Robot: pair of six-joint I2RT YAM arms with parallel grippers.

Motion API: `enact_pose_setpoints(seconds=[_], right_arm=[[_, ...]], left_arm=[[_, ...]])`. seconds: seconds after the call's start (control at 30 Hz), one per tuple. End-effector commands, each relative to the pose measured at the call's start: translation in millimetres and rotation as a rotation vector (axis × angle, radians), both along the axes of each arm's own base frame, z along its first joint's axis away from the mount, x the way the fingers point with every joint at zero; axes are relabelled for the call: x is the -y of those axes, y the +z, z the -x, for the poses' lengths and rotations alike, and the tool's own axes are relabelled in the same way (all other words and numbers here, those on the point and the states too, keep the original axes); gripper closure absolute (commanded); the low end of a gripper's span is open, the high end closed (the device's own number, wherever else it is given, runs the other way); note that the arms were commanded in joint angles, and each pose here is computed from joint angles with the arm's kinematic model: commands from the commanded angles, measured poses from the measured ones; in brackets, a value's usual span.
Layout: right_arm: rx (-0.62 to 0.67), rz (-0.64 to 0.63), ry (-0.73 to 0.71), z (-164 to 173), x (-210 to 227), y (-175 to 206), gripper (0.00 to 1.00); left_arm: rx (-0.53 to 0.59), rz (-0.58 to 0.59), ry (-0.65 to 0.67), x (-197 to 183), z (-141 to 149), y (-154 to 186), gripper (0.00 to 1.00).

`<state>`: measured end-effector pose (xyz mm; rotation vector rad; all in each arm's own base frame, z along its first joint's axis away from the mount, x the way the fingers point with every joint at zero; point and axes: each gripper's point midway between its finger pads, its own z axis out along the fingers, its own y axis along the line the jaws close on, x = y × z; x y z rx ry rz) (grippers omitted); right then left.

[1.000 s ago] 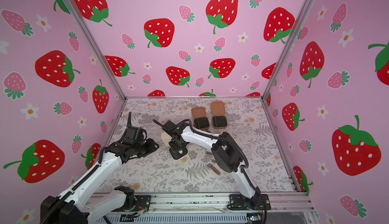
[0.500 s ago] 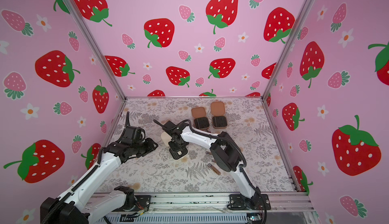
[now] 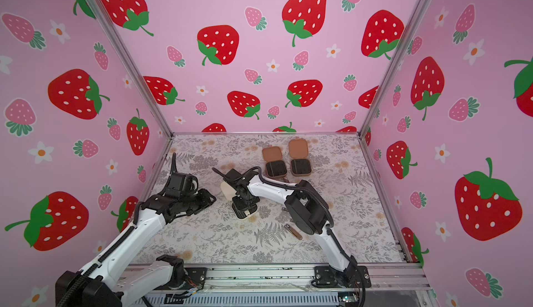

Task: Organize nail clipper sets
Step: Place the nail clipper in the storage box.

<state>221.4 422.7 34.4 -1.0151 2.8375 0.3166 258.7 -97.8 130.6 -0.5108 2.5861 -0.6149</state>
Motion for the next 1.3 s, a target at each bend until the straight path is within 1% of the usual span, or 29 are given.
enact_pose_setpoints(seconds=[0.0,0.17,0.23,0.27,0.37,0.5,0.7,0.77,0.87,1.0,1.1,1.27], right_arm=[[-0.029,0.029,-0.02,4.4,4.4,-15.3,0.92],[-0.018,0.033,-0.031,1.4,3.4,-18.3,0.92],[-0.002,0.041,-0.043,-2.4,4.8,-18.3,0.92],[0.022,0.02,-0.05,-7.1,-0.6,-16.6,0.92],[0.05,0.017,-0.067,-13.1,-1.5,-15.9,0.92],[0.06,0.037,-0.08,-15.7,1.5,-22.5,0.92],[0.068,0.125,-0.102,-16.6,18.1,-39.3,0.92],[0.063,0.175,-0.106,-14.2,28.4,-43.4,0.92],[0.055,0.227,-0.109,-12.1,38.6,-50.3,0.92],[0.04,0.266,-0.105,-8.2,46.3,-59.1,0.91],[0.031,0.273,-0.105,-6.4,48.3,-60.0,0.87],[0.041,0.239,-0.092,-8.1,41.6,-44.2,0.75]], left_arm=[[-0.007,0.002,-0.002,-1.3,1.8,-2.6,0.57],[-0.01,0.008,-0.001,-0.7,2.0,-4.5,0.56],[-0.012,0.011,-0.001,-0.3,2.4,-5.6,0.56],[-0.014,0.012,-0.003,0.0,2.6,-6.6,0.56],[-0.02,0.016,-0.004,0.6,3.9,-9.1,0.56],[-0.05,0.021,-0.009,1.1,10.7,-19.0,0.56],[-0.098,0.062,-0.005,5.0,24.5,-38.2,0.58],[-0.11,0.084,0.002,7.2,27.6,-44.5,0.6],[-0.118,0.105,0.012,9.2,28.9,-50.2,0.6],[-0.129,0.118,0.016,11.4,28.0,-53.9,0.6],[-0.133,0.129,0.01,14.7,25.4,-53.6,0.6],[-0.139,0.128,0.005,17.3,22.1,-52.9,0.62]])
